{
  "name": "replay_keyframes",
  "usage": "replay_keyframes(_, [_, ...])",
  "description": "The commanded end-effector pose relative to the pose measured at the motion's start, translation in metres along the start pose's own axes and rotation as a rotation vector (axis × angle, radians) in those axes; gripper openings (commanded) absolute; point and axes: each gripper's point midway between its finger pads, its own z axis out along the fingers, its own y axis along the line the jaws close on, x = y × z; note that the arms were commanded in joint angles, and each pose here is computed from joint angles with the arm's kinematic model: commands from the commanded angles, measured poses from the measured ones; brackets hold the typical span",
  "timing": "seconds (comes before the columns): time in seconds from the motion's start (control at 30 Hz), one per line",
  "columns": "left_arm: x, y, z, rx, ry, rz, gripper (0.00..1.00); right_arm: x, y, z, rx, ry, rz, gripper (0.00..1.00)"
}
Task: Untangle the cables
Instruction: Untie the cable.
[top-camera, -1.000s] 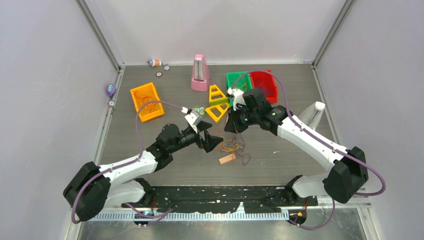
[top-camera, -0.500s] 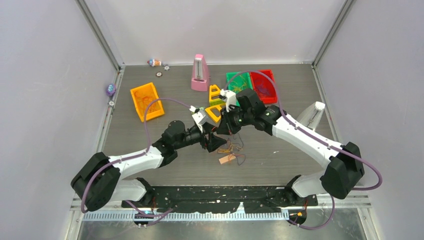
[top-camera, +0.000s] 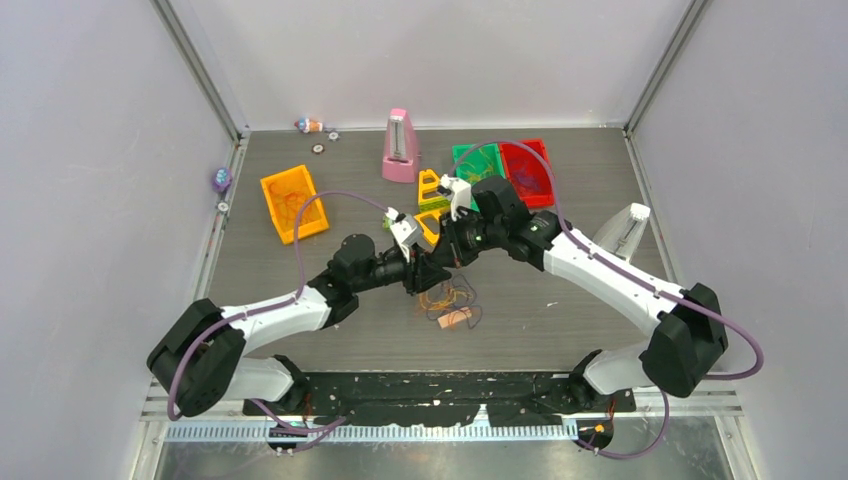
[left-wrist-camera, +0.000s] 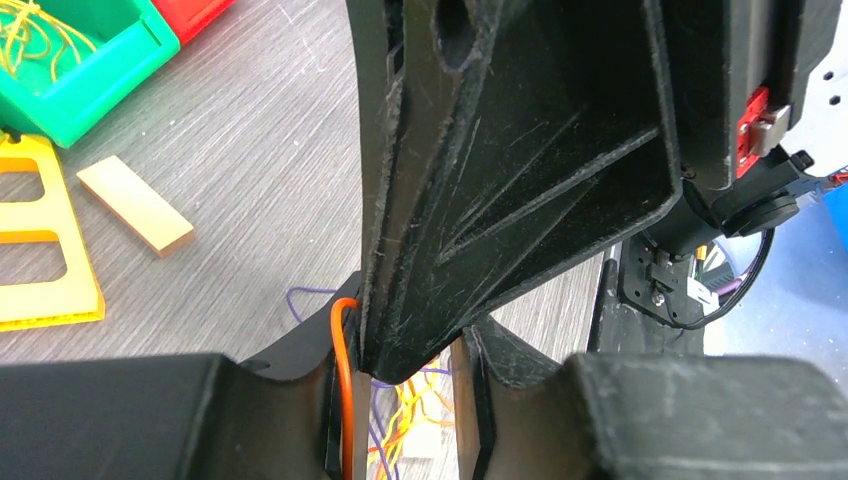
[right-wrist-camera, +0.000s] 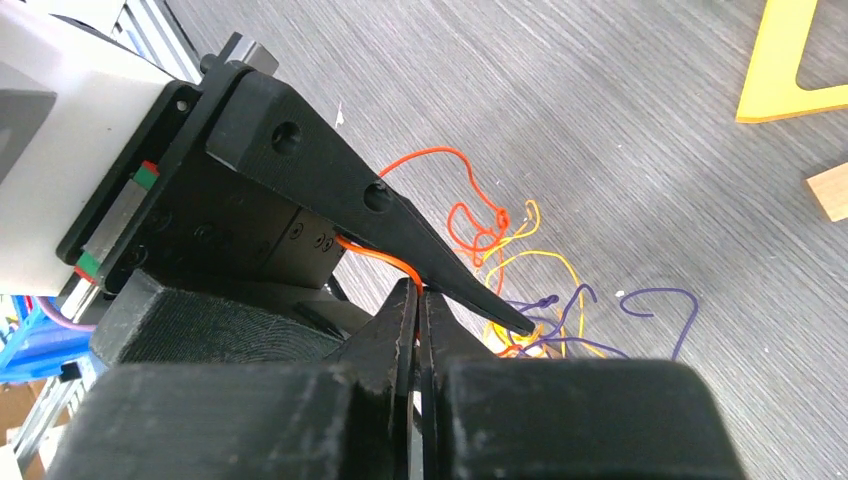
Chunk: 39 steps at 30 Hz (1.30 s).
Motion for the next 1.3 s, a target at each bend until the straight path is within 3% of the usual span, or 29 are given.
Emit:
replay_keyframes(0.0, [-0.027,-0.005,0.005,0.001,-0.058,0.003,0.35,-0.042,0.025,-0.020,-0.034,-0.193,-0.076,0.05])
replay_keyframes(0.27, [-0.025,-0.006,0.006,0.010,-0.043,-0.003,0.54,-0.048,0.025,-0.028,-0.015,-0.239,-0.080,0.05])
replay_keyframes(0.33, [-0.026,-0.005,0.004,0.002,-0.055,0.006,0.54,-0.049,0.023,-0.030,-0.001,-0.247,-0.081,0.05])
replay_keyframes(0.4, [-0.028,-0.006,0.001,0.000,-0.072,0.017,0.43,-0.048,0.024,-0.031,-0.005,-0.246,-0.081,0.05])
replay_keyframes(0.47, [-0.030,-0.007,0.000,0.004,-0.086,0.026,0.17,-0.048,0.025,-0.030,-0.011,-0.242,-0.080,0.05])
replay_keyframes(0.53, [-0.031,-0.007,-0.001,0.004,-0.093,0.028,0.00,-0.048,0.024,-0.031,-0.003,-0.246,-0.080,0.06])
replay_keyframes(0.6, [-0.031,-0.006,-0.001,-0.002,-0.095,0.030,0.00,-0.048,0.022,-0.033,0.008,-0.253,-0.077,0.05])
replay_keyframes(0.67, [-0.032,-0.005,-0.002,-0.012,-0.099,0.030,0.00,-0.048,0.018,-0.034,0.031,-0.263,-0.074,0.16])
replay_keyframes(0.7, [-0.033,-0.004,-0.002,-0.019,-0.105,0.031,0.00,-0.045,0.015,-0.034,0.043,-0.260,-0.074,0.38])
replay_keyframes(0.8, [-0.034,-0.001,-0.005,-0.042,-0.113,0.030,0.00,-0.033,-0.005,-0.037,0.131,-0.277,-0.059,0.84])
replay_keyframes(0.87, [-0.033,0.003,-0.007,-0.067,-0.105,0.027,0.00,-0.023,-0.019,-0.041,0.184,-0.296,-0.048,0.92])
replay_keyframes(1.07, [-0.034,0.004,-0.006,-0.071,-0.096,0.002,0.00,0.018,-0.042,-0.043,0.207,-0.337,-0.029,0.96])
replay_keyframes(1.17, [-0.035,0.001,-0.006,-0.057,-0.092,-0.005,0.00,0.029,-0.031,-0.033,0.091,-0.369,-0.060,0.99])
replay_keyframes(1.27, [-0.039,0.001,-0.006,-0.072,-0.094,-0.038,0.00,0.051,-0.020,-0.018,-0.031,-0.346,-0.081,0.95])
